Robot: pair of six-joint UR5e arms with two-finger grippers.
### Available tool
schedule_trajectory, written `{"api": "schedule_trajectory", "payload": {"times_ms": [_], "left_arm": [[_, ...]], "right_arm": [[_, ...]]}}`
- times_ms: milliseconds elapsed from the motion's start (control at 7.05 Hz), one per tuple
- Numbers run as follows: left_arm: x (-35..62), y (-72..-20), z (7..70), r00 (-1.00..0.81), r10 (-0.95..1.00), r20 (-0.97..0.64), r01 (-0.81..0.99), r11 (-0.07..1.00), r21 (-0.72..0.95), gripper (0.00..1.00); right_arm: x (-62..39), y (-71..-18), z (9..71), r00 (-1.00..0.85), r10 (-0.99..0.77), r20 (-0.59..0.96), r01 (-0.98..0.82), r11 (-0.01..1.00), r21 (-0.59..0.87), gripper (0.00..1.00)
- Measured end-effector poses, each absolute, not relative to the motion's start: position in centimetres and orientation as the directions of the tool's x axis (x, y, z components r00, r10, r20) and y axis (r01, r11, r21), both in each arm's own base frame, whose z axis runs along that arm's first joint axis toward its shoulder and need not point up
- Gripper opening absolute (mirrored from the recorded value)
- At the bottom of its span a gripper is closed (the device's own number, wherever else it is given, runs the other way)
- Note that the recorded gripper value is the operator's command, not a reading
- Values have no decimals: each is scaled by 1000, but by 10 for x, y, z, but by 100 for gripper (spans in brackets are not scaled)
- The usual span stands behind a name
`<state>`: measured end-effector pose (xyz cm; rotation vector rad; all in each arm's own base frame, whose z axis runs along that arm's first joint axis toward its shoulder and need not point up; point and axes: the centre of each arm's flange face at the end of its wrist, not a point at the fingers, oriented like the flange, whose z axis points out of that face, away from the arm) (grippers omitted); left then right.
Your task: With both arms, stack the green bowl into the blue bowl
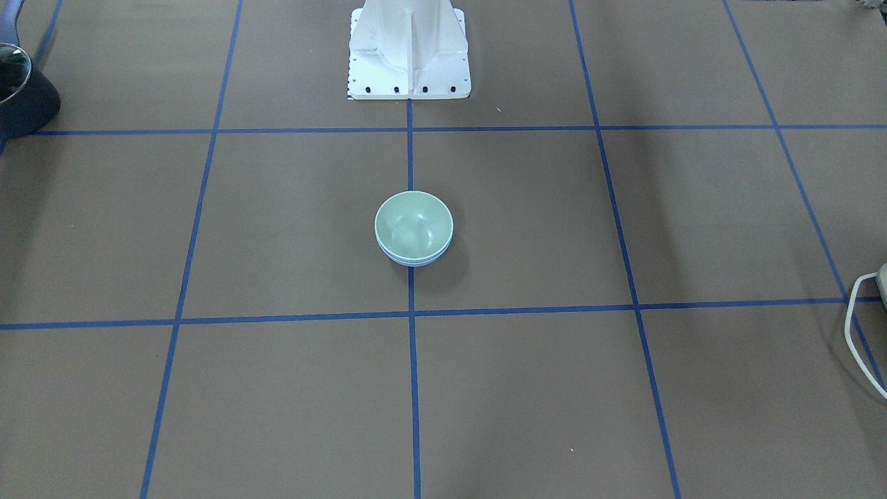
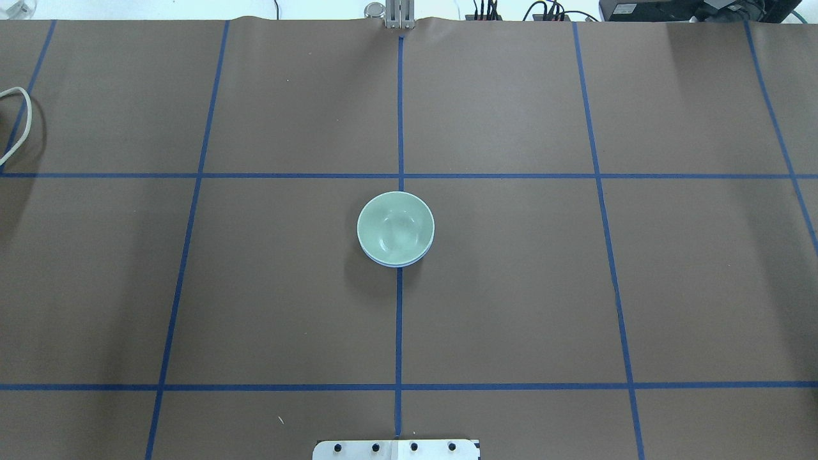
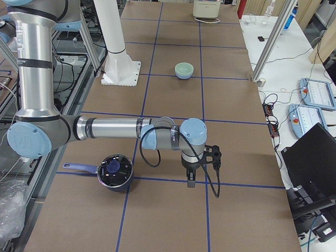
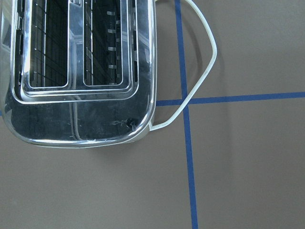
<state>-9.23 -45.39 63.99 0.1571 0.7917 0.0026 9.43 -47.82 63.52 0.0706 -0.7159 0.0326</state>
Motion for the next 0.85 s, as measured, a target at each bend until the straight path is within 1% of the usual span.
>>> {"api": "schedule_trajectory", "payload": {"times_ms": [851], "left_arm": [[-92,-450,644,703,55,-709,57,989,133,98]], "right_arm": [[94,-476,637,754,7,657,-54,997,51,100]]}}
